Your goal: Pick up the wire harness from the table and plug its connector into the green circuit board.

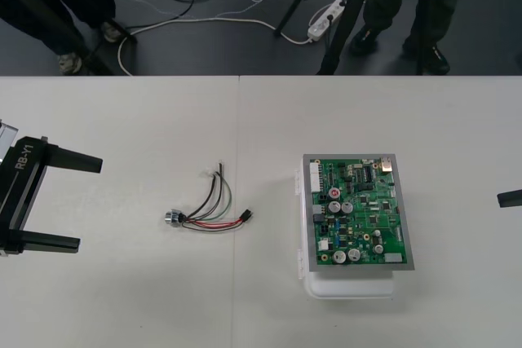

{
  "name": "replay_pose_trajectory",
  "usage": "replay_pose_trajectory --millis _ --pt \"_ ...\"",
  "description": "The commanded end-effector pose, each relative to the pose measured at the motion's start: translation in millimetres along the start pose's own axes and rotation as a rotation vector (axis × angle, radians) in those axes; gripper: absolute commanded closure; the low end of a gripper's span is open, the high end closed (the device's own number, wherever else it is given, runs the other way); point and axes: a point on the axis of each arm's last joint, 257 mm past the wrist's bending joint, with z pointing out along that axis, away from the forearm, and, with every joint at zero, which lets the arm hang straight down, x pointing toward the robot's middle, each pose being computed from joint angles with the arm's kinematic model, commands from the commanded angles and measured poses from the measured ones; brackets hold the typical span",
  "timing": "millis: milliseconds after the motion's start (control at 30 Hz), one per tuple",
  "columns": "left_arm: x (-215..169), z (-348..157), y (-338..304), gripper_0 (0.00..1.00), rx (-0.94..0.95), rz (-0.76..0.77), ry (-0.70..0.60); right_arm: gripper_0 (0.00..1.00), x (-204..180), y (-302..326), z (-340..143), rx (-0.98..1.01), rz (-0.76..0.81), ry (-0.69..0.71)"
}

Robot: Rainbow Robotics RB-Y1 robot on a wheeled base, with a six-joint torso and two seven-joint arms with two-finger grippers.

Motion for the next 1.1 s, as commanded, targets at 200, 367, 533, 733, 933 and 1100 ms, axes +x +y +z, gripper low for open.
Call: replay_pose_trajectory --millis 200,367,533,733,933,1100 --pt "-2.9 -6.2 7.8 0.0 -0.042 -0.034 0.016 0.0 -11.3 -7.6 -5.8 0.022 -0.078 0.005" --pt "-2.9 -6.2 7.8 0.0 -0.042 -0.034 0.016 0.0 -11.3 -7.6 -5.8 0.022 -0.078 0.005" --pt "-2.9 -6.2 7.8 0.0 -0.042 -0.034 0.016 0.0 -11.3 -7.6 -5.8 0.022 -0.078 0.005" --pt "-2.9 -6.2 7.8 0.0 -0.042 -0.034 0.016 0.0 -11.3 -7.6 -5.8 0.022 -0.078 0.005" --pt "-2.9 -6.2 7.8 0.0 -0.042 -0.034 0.016 0.0 -11.3 -7.6 -5.8 0.022 -0.078 0.005" --pt "-2.9 -6.2 7.8 0.0 -0.042 -0.034 0.016 0.0 -11.3 -7.6 -5.8 0.022 -0.078 0.005"
